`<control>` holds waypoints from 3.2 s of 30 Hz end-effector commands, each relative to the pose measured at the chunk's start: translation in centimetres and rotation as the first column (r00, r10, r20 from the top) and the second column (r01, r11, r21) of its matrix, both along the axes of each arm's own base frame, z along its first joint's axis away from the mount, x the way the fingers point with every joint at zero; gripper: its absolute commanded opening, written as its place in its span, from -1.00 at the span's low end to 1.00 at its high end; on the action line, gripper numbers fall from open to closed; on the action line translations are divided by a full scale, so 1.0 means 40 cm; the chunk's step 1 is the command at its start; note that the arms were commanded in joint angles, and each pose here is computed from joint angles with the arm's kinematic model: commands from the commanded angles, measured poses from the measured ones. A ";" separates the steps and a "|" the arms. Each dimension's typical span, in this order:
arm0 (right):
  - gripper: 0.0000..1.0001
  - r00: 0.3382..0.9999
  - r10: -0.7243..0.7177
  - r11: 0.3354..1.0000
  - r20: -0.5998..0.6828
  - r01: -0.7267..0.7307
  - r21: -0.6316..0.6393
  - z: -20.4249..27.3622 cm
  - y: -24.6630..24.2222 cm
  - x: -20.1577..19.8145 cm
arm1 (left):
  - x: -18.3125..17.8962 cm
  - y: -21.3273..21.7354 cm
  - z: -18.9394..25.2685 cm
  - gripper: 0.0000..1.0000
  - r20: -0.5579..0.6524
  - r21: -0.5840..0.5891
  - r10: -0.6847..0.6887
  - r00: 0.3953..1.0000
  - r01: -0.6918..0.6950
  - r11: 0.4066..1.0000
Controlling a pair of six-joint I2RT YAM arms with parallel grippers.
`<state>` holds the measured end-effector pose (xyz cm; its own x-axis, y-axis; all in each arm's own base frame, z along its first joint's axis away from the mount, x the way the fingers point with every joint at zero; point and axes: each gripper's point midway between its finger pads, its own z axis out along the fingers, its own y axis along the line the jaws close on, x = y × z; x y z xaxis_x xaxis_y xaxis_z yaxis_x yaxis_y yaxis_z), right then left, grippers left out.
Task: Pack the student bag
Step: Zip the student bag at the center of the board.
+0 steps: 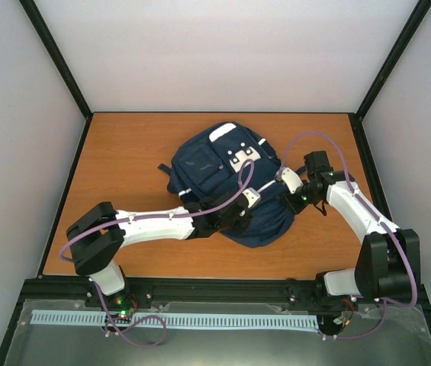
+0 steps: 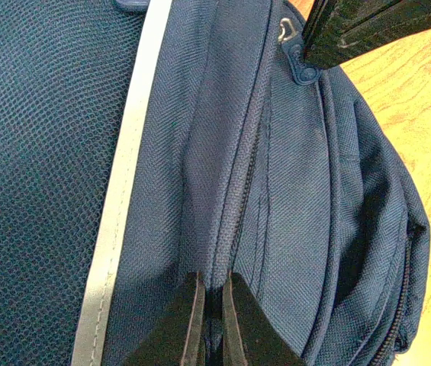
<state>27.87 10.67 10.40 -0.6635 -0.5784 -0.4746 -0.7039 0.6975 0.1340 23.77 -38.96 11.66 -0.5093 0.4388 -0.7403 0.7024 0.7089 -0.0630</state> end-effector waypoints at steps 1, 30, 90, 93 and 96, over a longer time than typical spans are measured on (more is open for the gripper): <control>-0.94 1.000 -0.004 0.999 -0.011 0.003 -0.052 -0.036 -0.034 -0.011 | -0.005 -0.004 0.067 -0.98 0.023 -0.082 -0.008 1.000 0.010 0.997; -0.95 0.998 0.068 0.974 -0.003 -0.067 -0.215 -0.044 -0.087 -0.017 | -0.038 0.048 0.058 -0.98 -0.006 -0.074 -0.004 1.000 0.003 0.997; -0.94 0.781 0.581 0.805 -0.229 -0.594 0.018 -0.077 0.285 -0.258 | -0.142 0.210 0.069 0.17 0.118 0.093 -0.092 0.989 0.081 0.992; -0.94 0.775 0.585 0.800 -0.239 -0.599 0.015 -0.086 0.279 -0.261 | -0.136 0.202 0.052 0.10 0.176 0.140 -0.137 0.975 0.113 0.984; -0.94 0.775 0.581 0.803 -0.250 -0.596 0.016 -0.094 0.278 -0.260 | -0.140 0.185 0.047 0.02 0.211 0.150 -0.203 0.956 0.173 0.973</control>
<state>16.94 21.81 6.56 -0.2751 -0.9133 -0.3003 -0.9314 0.1757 0.3189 17.55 -29.98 12.19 -0.3940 0.5828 -0.7107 0.7667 0.6349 0.0957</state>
